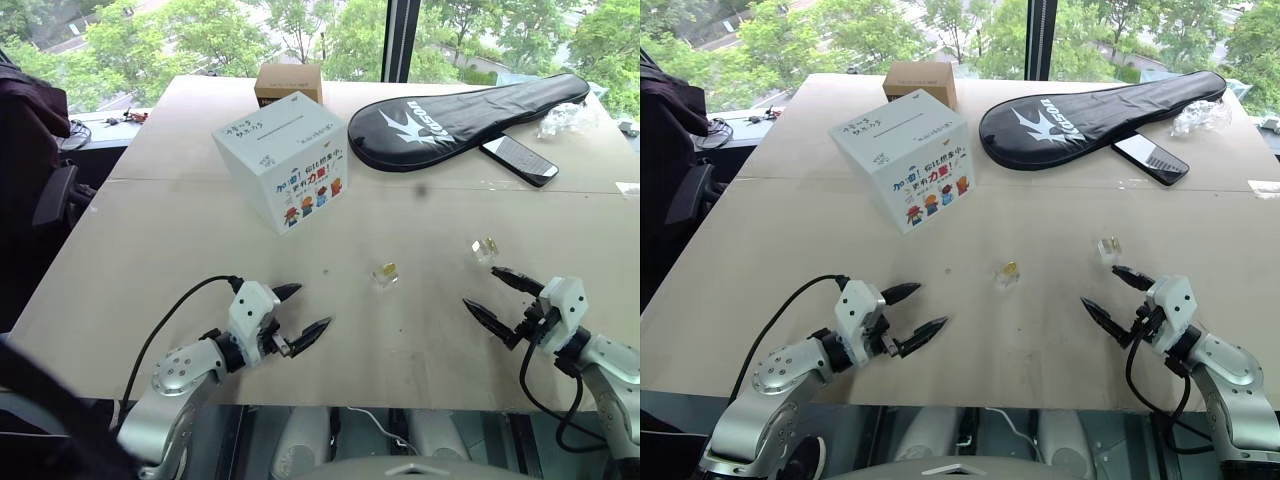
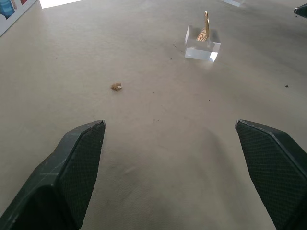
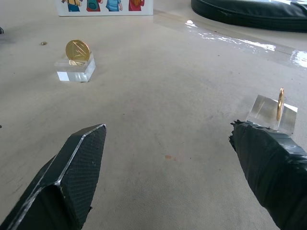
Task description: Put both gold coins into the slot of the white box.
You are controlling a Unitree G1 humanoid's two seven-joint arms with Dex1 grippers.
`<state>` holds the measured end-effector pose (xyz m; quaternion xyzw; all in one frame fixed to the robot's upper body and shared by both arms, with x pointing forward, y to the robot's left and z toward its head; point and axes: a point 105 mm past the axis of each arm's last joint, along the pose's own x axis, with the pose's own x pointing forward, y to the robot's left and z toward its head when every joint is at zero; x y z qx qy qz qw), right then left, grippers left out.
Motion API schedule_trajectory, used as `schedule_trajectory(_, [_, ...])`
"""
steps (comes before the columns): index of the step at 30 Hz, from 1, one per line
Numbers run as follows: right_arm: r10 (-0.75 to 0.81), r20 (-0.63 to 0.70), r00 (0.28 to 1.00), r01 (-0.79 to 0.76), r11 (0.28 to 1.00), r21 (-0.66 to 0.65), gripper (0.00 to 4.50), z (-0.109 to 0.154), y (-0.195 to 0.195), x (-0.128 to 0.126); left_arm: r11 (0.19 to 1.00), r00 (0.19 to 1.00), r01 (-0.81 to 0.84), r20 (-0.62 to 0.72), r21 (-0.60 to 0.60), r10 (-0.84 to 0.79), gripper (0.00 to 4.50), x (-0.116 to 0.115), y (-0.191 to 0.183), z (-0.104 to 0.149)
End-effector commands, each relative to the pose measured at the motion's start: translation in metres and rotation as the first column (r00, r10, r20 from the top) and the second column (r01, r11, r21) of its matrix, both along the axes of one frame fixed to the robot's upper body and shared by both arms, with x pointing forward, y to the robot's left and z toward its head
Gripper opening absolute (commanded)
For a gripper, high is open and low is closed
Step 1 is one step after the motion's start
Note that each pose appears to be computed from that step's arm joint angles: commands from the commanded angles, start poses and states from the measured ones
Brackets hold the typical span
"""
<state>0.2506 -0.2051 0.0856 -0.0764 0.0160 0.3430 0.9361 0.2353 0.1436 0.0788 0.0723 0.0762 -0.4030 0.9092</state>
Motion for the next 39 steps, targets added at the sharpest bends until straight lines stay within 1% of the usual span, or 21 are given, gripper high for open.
schedule_trajectory(1, [0.017, 0.018, 1.000, -0.017, 1.000, -0.011, 4.50, 0.004, -0.003, -0.001, 1.000, 0.999, 0.007, 0.046, -0.004, -0.007, 4.42, 0.002, -0.002, 0.007])
schedule_trajectory(4, [0.029, -0.020, 0.999, -0.029, 1.000, -0.007, 4.50, -0.006, -0.002, -0.004, 1.000, 0.998, 0.006, 0.056, -0.020, -0.005, 4.42, 0.004, -0.004, 0.008])
schedule_trajectory(10, [0.011, -0.019, 1.000, -0.011, 1.000, -0.006, 4.50, -0.009, -0.007, -0.003, 0.999, 0.998, 0.017, 0.069, -0.030, -0.015, 4.42, 0.006, -0.005, 0.012])
schedule_trajectory(17, [-0.021, -0.008, 1.000, 0.021, 1.000, 0.013, 4.50, -0.008, -0.012, -0.003, 0.999, 0.997, 0.024, 0.074, -0.032, -0.021, 4.42, 0.009, -0.007, 0.016])
schedule_trajectory(20, [-0.029, 0.017, 0.999, 0.029, 0.999, 0.014, 4.50, -0.001, -0.012, 0.000, 0.999, 0.997, 0.025, 0.080, -0.036, -0.022, 4.42, 0.010, -0.007, 0.018])
schedule_trajectory(24, [-0.094, 0.086, 0.992, 0.086, 0.992, 0.092, 4.50, 0.021, -0.011, 0.015, 0.996, 0.993, 0.051, 0.111, -0.077, -0.042, 4.42, 0.013, -0.009, 0.032])
schedule_trajectory(27, [-0.188, 0.124, 0.974, 0.173, 0.977, 0.120, 4.50, 0.035, -0.014, 0.034, 0.989, 0.988, 0.091, 0.139, -0.114, -0.075, 4.42, 0.015, -0.012, 0.046])
schedule_trajectory(30, [-0.239, 0.089, 0.967, 0.231, 0.968, 0.099, 4.50, 0.035, -0.011, 0.049, 0.985, 0.979, 0.127, 0.173, -0.115, -0.106, 4.42, 0.017, -0.016, 0.058])
schedule_trajectory(33, [-0.284, 0.036, 0.958, 0.279, 0.955, 0.096, 4.50, 0.034, -0.009, 0.059, 0.979, 0.970, 0.172, 0.193, -0.105, -0.150, 4.42, 0.017, -0.021, 0.068])
schedule_trajectory(35, [-0.314, 0.030, 0.949, 0.310, 0.947, 0.085, 4.50, 0.036, -0.010, 0.064, 0.974, 0.962, 0.207, 0.199, -0.094, -0.185, 4.42, 0.015, -0.024, 0.073])
schedule_trajectory(38, [-0.333, 0.027, 0.943, 0.329, 0.940, 0.087, 3.65, 0.037, -0.010, 0.069, 0.964, 0.950, 0.253, 0.207, -0.081, -0.232, 4.50, 0.011, -0.027, 0.078])
schedule_trajectory(39, [-0.337, 0.023, 0.941, 0.334, 0.939, 0.086, 3.19, 0.037, -0.010, 0.070, 0.961, 0.947, 0.266, 0.209, -0.076, -0.246, 4.50, 0.010, -0.028, 0.080])
